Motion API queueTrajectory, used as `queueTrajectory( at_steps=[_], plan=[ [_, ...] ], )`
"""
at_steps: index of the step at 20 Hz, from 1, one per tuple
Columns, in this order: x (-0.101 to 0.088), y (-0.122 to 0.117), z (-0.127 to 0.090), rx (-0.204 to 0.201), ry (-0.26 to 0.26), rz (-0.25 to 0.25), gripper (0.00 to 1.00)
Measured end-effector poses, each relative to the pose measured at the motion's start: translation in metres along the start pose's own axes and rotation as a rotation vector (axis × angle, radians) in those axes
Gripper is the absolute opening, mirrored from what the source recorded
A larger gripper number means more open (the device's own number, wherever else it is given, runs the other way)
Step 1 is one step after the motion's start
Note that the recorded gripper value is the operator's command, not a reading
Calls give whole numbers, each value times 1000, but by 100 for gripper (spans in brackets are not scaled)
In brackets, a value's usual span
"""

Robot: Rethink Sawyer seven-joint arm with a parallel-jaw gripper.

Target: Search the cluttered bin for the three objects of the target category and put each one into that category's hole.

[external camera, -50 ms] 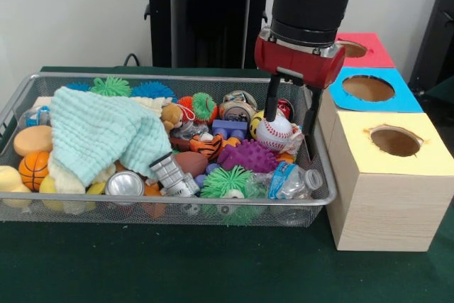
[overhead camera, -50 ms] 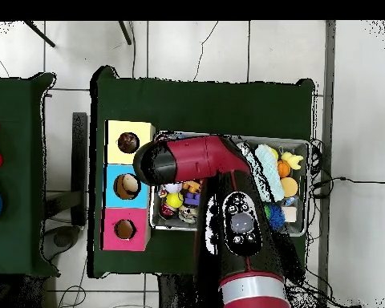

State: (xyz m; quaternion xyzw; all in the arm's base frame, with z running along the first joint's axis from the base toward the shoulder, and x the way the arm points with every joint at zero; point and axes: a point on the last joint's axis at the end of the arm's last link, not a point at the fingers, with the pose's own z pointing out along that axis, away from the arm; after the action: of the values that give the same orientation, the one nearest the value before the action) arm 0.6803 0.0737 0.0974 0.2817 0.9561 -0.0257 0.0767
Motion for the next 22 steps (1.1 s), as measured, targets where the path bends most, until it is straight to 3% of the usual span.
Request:
queueTrajectory(
  at_steps=[7,17,22],
  plan=[
    [7,7,-8,-17,5,-17,100],
    [43,-11,-29,8,40,-39,100],
    [48,-14,-32,12,43,-42,100]
  ],
)
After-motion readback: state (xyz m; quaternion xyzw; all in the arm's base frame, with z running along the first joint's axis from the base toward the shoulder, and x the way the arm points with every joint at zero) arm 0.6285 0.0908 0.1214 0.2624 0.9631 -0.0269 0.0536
